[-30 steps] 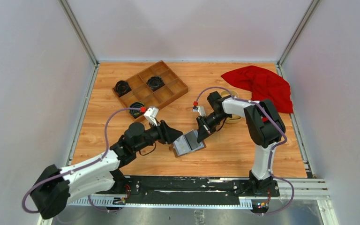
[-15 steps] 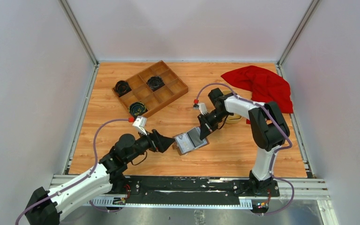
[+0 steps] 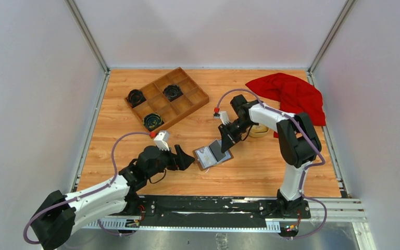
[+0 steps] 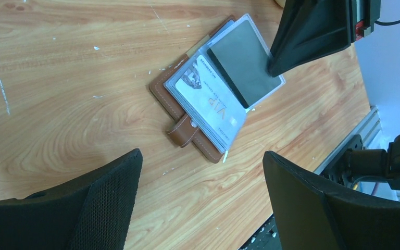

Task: Put the credit cards into the card holder
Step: Turn over the card slot in the card holder.

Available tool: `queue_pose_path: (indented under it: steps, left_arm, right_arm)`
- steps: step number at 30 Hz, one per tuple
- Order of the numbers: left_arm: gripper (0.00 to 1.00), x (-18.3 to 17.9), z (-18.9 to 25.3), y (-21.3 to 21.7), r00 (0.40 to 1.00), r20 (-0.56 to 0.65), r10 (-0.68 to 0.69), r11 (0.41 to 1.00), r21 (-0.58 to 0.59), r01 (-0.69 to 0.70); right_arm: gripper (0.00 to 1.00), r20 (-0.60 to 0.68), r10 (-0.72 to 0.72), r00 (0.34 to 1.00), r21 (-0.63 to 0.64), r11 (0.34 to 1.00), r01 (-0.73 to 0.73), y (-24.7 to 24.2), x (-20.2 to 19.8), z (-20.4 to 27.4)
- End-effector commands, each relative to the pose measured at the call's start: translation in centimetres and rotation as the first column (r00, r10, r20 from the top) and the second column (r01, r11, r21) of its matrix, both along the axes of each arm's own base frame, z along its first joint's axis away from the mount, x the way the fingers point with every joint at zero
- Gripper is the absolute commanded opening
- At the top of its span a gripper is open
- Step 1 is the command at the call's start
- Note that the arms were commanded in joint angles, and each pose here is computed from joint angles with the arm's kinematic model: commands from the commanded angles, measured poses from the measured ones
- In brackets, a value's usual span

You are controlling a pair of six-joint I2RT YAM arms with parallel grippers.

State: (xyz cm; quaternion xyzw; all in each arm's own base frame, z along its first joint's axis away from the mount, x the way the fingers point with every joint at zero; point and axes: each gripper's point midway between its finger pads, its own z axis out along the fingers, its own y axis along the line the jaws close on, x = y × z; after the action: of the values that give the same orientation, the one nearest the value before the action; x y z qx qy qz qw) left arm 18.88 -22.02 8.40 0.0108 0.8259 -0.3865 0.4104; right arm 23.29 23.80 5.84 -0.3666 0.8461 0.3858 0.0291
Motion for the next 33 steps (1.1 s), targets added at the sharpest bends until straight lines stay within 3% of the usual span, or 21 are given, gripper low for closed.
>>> queue_pose_path:
  steps: [1, 13, 23, 27, 33]
  left_arm:
    - [0.89, 1.2, 1.7, -0.5, 0.999, 0.039, 0.019, 0.999, -0.029, -0.017]
    - [0.88, 1.3, 2.2, -0.2, 0.997, 0.065, 0.035, 0.999, -0.042, -0.032]
    - [0.88, 1.2, 3.0, 0.1, 0.995, 0.088, 0.045, 0.997, -0.071, -0.039]
    - [0.89, 1.2, 3.8, 0.1, 0.993, 0.11, 0.047, 0.995, -0.09, -0.037]
    - [1.0, 1.7, 6.9, -0.7, 0.983, 0.184, -0.03, 0.994, -0.097, 0.049]
  right_arm:
    - [0.2, -0.031, 0.023, 0.999, -0.002, 1.0, -0.023, 0.9, -0.5, 0.3]
    - [0.36, -0.003, 0.127, 0.992, 0.072, 0.989, -0.126, 4.5, -2.4, 2.4]
    - [0.46, -0.161, 0.217, 0.963, 0.249, 0.953, -0.174, 7.0, -5.1, 3.2]
    - [0.46, -0.066, 0.255, 0.965, 0.239, 0.943, -0.233, 6.4, -4.8, 4.0]
    - [0.47, 0.311, 0.285, 0.907, 0.097, 0.939, -0.329, 3.1, -1.8, 7.2]
